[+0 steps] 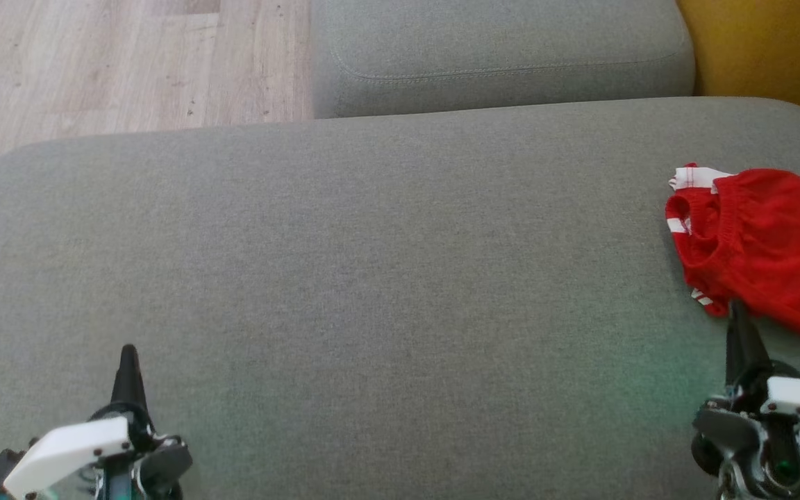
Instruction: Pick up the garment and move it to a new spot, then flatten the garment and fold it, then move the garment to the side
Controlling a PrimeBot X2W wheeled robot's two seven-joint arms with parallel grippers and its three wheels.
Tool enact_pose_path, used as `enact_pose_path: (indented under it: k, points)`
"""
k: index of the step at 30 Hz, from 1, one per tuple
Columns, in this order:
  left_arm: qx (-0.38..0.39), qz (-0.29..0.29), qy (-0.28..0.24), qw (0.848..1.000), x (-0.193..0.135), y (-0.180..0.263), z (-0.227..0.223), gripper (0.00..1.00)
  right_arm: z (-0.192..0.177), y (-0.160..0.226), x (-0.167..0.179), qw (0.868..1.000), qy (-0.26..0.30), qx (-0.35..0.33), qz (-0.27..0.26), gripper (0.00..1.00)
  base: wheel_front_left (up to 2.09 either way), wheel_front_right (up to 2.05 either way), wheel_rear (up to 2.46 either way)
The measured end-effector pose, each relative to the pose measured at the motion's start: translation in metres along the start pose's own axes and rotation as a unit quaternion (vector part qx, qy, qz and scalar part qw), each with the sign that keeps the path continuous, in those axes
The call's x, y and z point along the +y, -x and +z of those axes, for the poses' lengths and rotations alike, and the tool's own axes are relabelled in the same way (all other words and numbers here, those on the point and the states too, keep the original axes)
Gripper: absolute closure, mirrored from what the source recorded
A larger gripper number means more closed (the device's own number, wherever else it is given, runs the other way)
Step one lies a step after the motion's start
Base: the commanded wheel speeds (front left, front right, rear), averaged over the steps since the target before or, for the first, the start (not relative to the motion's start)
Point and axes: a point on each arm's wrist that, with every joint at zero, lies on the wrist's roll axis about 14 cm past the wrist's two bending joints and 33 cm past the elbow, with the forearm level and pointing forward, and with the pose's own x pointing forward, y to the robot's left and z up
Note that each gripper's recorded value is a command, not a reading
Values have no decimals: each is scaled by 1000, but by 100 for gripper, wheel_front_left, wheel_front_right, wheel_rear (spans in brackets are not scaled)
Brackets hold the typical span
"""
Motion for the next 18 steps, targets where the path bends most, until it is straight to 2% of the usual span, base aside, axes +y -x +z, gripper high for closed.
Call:
enact_pose_path:
  k: [18]
  points:
    - [0, -11, 9, 1000, -6, -3, 0, 100, 1, -1, 4, 1000, -11, -1, 6, 100, 0, 0, 0]
